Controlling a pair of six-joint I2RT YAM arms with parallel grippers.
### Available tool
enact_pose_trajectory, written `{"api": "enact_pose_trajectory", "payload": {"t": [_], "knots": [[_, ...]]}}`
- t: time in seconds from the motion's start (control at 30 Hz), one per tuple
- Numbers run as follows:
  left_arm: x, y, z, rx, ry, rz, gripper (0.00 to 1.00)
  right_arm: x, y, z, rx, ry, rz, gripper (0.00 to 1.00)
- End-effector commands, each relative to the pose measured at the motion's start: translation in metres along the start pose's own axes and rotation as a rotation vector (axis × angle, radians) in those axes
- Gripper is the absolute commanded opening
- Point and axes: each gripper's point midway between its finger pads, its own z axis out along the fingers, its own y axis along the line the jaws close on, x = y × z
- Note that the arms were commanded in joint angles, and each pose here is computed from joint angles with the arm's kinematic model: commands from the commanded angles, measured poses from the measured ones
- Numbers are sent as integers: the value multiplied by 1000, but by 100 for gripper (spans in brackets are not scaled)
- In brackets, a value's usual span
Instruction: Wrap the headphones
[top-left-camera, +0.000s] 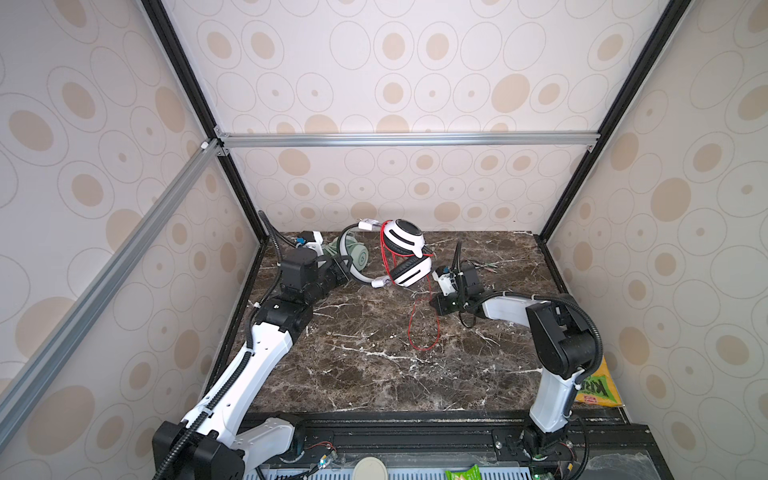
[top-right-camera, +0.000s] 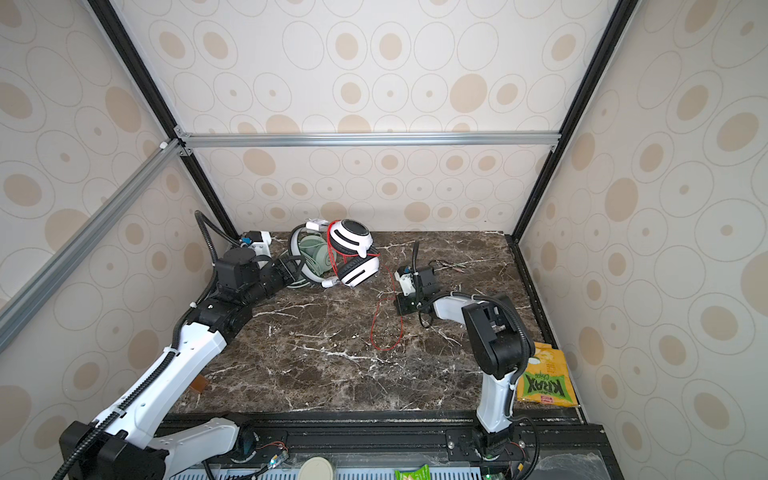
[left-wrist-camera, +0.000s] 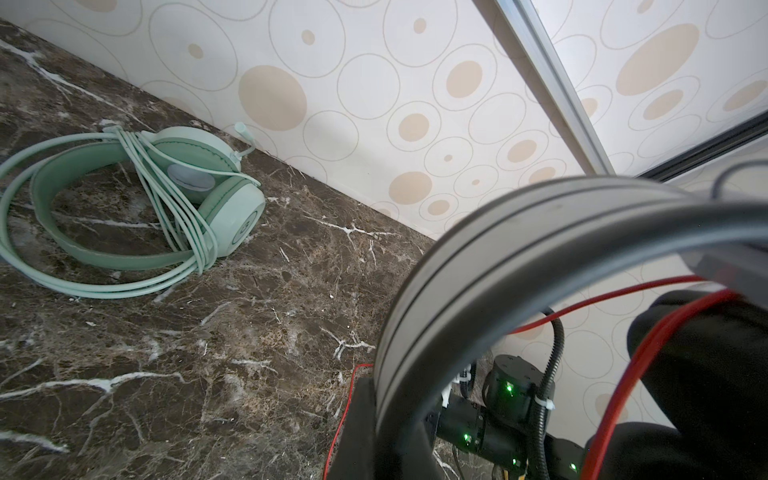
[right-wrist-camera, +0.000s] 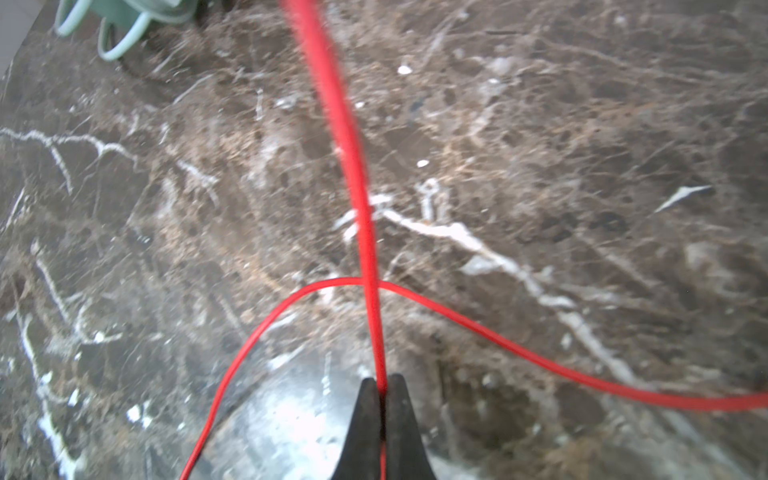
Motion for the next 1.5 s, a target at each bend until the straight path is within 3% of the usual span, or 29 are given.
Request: {"api": "enact_pose_trajectory", "payload": {"t": [0.0, 0.17, 0.43, 0.7, 1.03, 1.47], "knots": [[-35, -18, -20, 50, -137, -54, 0, 15, 18, -11, 26, 31, -80, 3], [-44, -9, -28, 6, -200, -54, 0, 33, 43, -25, 93, 75, -236, 1], [-43, -2, -24, -27, -200, -52, 0, 61, 66, -57, 142, 98, -397, 0], [-41, 7, -17, -60, -198, -50, 0, 69, 87, -101, 141, -14, -549, 0], [-39, 10, -12, -71, -187, -53, 0, 35, 109, -167, 139, -201, -626, 0], [-39, 11, -12, -70, -185, -55, 0, -25, 192, -228, 52, -325, -906, 0]]}}
